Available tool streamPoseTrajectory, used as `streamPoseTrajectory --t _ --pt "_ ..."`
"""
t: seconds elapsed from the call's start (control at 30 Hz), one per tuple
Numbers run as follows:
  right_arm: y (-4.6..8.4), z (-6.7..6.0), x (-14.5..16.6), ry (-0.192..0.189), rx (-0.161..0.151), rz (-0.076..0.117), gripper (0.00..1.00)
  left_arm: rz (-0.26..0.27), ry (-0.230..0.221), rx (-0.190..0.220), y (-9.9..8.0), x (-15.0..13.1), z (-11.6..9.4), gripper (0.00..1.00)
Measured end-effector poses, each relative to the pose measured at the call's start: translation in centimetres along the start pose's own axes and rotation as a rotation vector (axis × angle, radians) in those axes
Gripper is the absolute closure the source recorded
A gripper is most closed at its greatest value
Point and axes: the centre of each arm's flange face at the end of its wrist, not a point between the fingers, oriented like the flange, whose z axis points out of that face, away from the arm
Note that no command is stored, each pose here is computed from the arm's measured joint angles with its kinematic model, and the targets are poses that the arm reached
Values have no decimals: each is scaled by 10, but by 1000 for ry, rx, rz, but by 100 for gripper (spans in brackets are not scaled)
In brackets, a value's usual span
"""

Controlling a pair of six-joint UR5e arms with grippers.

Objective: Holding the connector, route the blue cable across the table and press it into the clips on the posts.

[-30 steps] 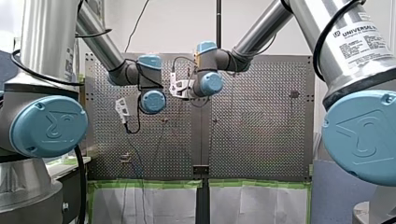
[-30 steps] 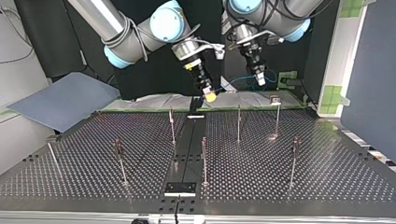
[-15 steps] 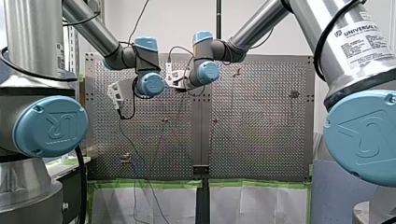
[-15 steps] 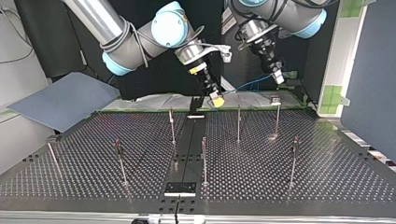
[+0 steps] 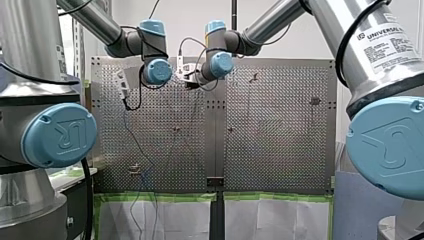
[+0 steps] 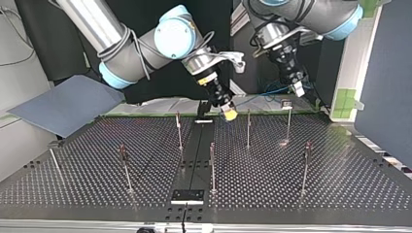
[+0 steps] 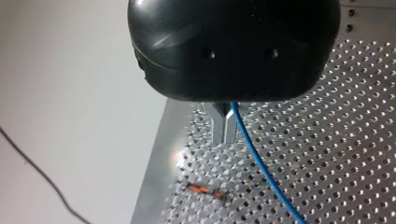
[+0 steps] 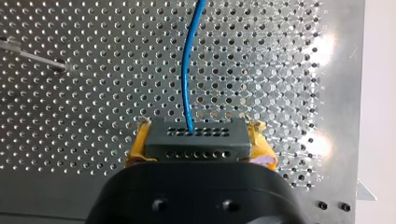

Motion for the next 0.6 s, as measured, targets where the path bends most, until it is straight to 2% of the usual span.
streamPoseTrajectory --t 0.23,0.43,0.6 --pt "-2 13 -5 -48 5 0 100 53 43 27 -4 4 14 100" --pt "-2 24 6 -31 7 2 100 83 58 30 -1 1 25 100" --pt "-4 37 5 -26 23 6 100 98 55 30 4 -1 37 100"
